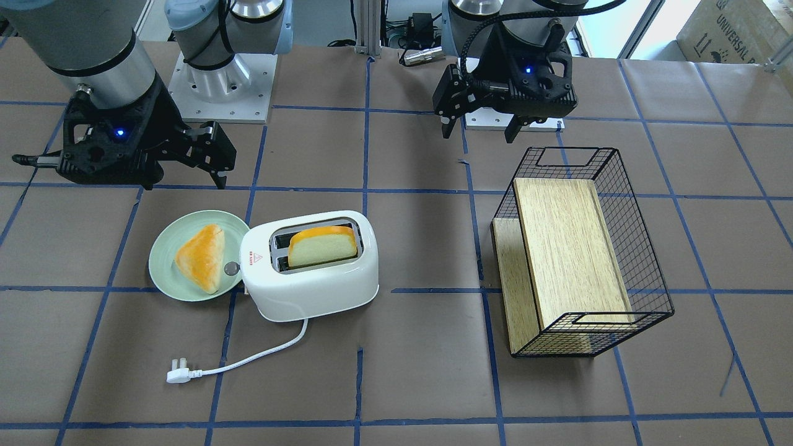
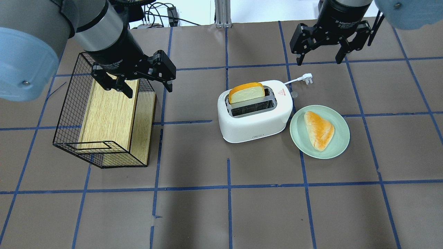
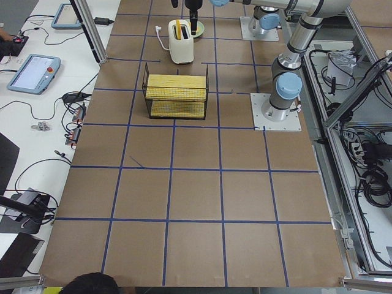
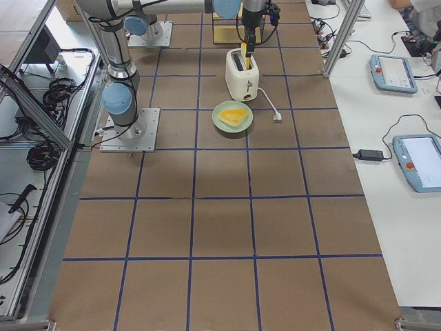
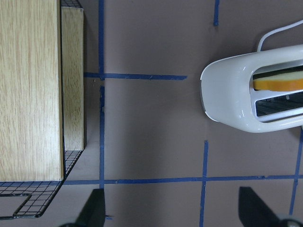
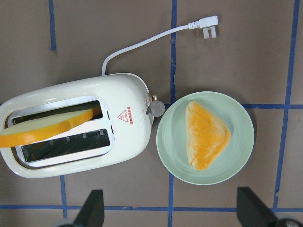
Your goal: Press toaster with right arm
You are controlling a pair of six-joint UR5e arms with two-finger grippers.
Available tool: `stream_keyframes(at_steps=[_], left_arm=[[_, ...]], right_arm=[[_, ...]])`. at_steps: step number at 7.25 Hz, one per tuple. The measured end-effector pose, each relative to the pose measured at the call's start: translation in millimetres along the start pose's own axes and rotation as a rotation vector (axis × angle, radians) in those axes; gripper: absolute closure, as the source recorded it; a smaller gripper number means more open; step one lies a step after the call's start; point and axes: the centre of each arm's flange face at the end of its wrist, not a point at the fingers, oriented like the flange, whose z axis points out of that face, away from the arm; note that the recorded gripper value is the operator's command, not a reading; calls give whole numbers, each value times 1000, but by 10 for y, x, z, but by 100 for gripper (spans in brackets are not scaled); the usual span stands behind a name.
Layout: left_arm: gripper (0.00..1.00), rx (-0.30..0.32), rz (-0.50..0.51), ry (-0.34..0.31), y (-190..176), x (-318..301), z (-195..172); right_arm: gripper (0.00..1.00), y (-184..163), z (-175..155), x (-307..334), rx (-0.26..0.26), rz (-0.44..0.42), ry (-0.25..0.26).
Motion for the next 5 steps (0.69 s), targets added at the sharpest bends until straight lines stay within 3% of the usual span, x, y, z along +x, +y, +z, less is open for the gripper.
stream_keyframes(at_steps=[2,3,4,5], left_arm=[[0,0,0,0,0,0,-2],[0,1,0,0,0,1,-3],[0,1,0,0,0,0,-3],[0,1,0,0,-1,0,-3]], right_arm=[[4,1,10,-6,-4,-11,-1],[32,-1,18,-16,-5,-49,-2],[68,-15,31,-23,-5,-133,-2],[79,-34,47,-23,-3,-228,-1]])
